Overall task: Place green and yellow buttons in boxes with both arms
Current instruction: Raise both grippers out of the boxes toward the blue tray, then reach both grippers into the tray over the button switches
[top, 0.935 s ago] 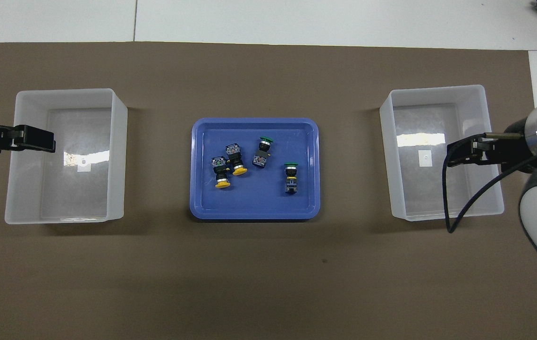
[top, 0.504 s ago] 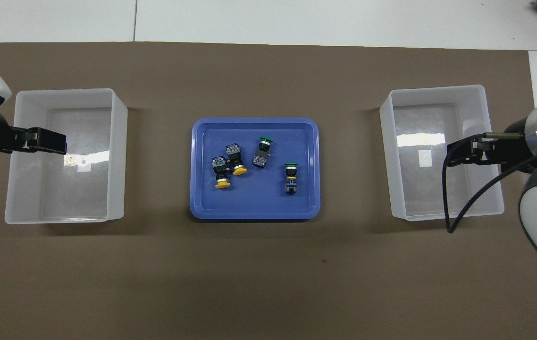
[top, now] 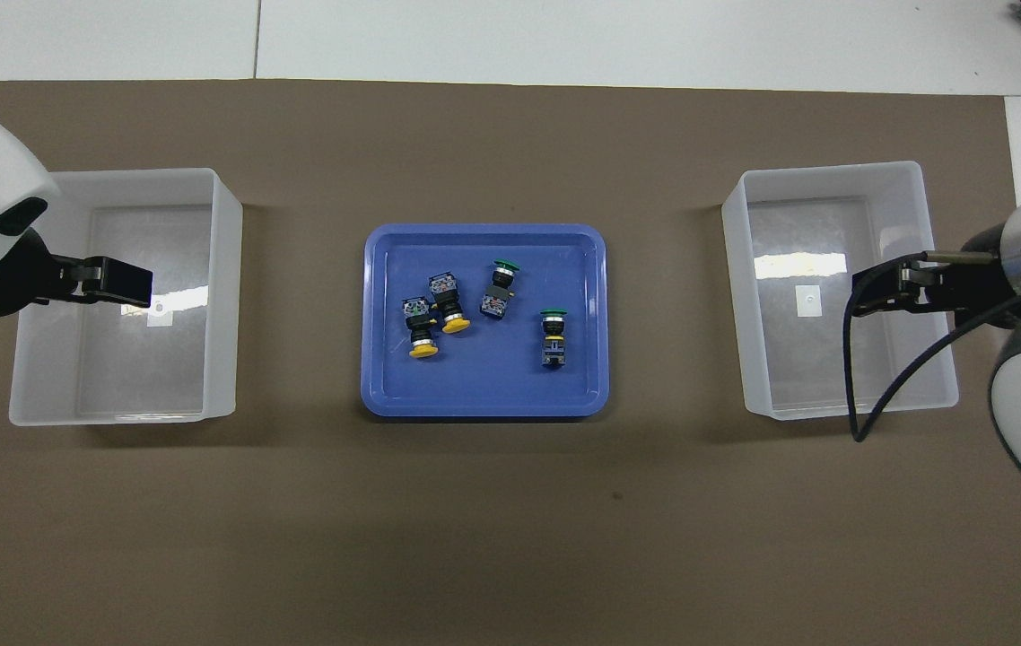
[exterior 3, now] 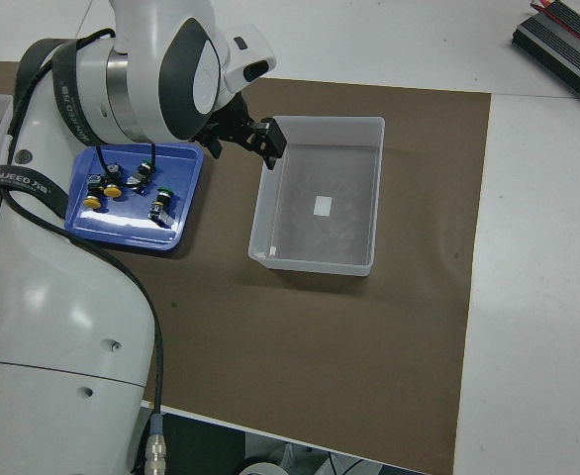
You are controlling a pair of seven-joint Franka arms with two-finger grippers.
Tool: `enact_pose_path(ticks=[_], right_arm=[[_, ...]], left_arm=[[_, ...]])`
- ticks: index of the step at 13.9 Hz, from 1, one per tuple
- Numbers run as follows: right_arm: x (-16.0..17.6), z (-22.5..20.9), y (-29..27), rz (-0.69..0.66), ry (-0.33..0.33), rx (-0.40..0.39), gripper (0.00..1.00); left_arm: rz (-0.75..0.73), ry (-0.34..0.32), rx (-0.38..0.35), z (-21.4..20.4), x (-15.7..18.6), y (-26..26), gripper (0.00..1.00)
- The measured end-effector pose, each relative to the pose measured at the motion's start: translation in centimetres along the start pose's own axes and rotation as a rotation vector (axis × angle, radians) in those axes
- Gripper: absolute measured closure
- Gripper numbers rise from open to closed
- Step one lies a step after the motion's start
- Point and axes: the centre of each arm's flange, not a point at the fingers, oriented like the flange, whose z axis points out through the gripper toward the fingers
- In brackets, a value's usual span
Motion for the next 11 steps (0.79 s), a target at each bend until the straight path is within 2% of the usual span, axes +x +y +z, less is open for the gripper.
enact_pose_path(ticks=[5,11], right_arm=[[0.7,1.0,-1.2,-0.017,0.061,0.014,0.00],[0.2,5.3,-7.1,-0.006,0.098,0.033,0.00]], left_arm=[[-0.074,-0.005,0.000,0.9,-0.5,3.7,0.00],[-0.167,0.025,-0.012,4.7,-1.3,9.4,0.00]])
